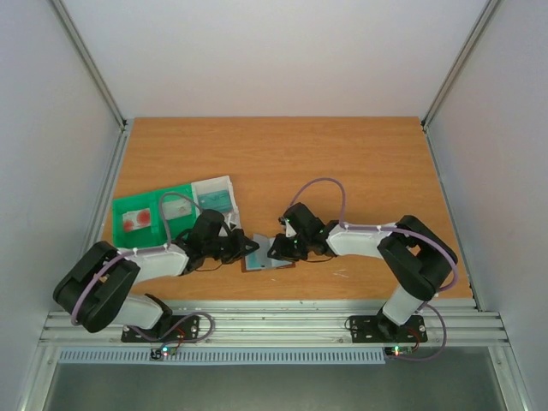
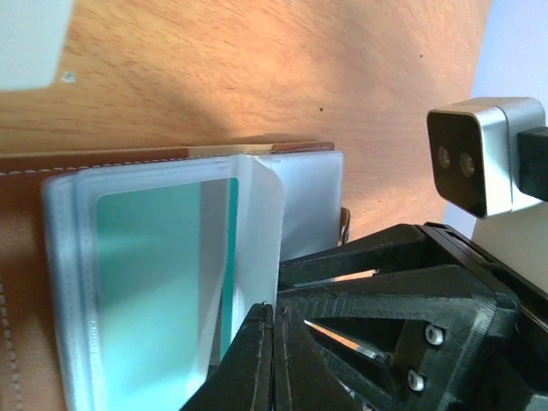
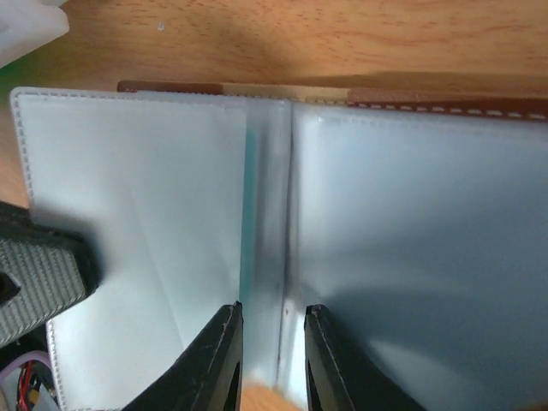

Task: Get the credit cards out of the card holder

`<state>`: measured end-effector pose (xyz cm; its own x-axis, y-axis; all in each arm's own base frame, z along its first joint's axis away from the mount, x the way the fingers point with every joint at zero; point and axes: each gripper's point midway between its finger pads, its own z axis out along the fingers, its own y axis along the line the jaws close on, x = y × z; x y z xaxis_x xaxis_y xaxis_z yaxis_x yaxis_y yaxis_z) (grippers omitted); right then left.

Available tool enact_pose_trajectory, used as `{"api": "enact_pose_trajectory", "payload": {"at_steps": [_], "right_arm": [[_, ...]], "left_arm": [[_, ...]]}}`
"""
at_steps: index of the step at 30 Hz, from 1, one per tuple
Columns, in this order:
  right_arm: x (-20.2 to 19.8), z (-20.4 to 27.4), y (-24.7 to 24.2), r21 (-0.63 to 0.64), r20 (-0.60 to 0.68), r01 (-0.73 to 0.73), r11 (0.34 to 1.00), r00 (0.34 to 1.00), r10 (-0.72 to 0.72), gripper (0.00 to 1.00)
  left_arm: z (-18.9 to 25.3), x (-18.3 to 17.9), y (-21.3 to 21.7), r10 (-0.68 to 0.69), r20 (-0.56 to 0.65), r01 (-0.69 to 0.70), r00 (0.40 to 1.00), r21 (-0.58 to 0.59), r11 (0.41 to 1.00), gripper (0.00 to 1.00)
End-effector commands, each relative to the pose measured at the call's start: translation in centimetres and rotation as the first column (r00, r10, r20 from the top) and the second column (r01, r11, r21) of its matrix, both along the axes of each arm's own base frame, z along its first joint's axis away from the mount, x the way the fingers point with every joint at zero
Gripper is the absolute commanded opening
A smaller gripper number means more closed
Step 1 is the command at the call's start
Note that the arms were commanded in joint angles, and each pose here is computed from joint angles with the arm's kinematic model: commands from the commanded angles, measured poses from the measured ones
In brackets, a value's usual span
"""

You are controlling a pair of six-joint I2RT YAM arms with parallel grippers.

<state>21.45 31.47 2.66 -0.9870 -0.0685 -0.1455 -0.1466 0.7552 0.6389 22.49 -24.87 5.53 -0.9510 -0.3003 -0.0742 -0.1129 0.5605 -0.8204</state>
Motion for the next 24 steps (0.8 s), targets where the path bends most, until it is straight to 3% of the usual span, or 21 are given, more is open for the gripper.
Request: {"api": "enact_pose_trajectory", "payload": {"at_steps": [1, 9, 12, 24], "right_arm": [[0.0, 0.8, -1.6, -0.037, 0.034, 0.023, 0.999, 0.999, -0.022, 0.24], [0.5, 2.5, -3.1, -0.058, 0.077, 0.064, 0.996, 0.995, -0.060, 0.32], [0.6, 3.4, -3.4, -0.050, 0.091, 0.070, 0.996, 0.994, -0.065, 0.34], [1.4, 7.0, -6.7, -0.081, 0.242, 0.192, 0.978, 0.956, -0.168, 0.39]], "left_arm": [[1.4, 0.5, -1.5, -0.043, 0.040, 0.045, 0.998, -0.049, 0.998, 0.00], [2.2, 0.5, -4.0, -0.099, 0.054, 0.101, 0.994, -0.033, 0.994, 0.09], [2.8, 0.8, -5.1, -0.105, 0.068, 0.110, 0.992, -0.075, 0.991, 0.11], [2.9, 0.6, -6.8, -0.142, 0.068, 0.148, 0.987, -0.090, 0.985, 0.22]]}}
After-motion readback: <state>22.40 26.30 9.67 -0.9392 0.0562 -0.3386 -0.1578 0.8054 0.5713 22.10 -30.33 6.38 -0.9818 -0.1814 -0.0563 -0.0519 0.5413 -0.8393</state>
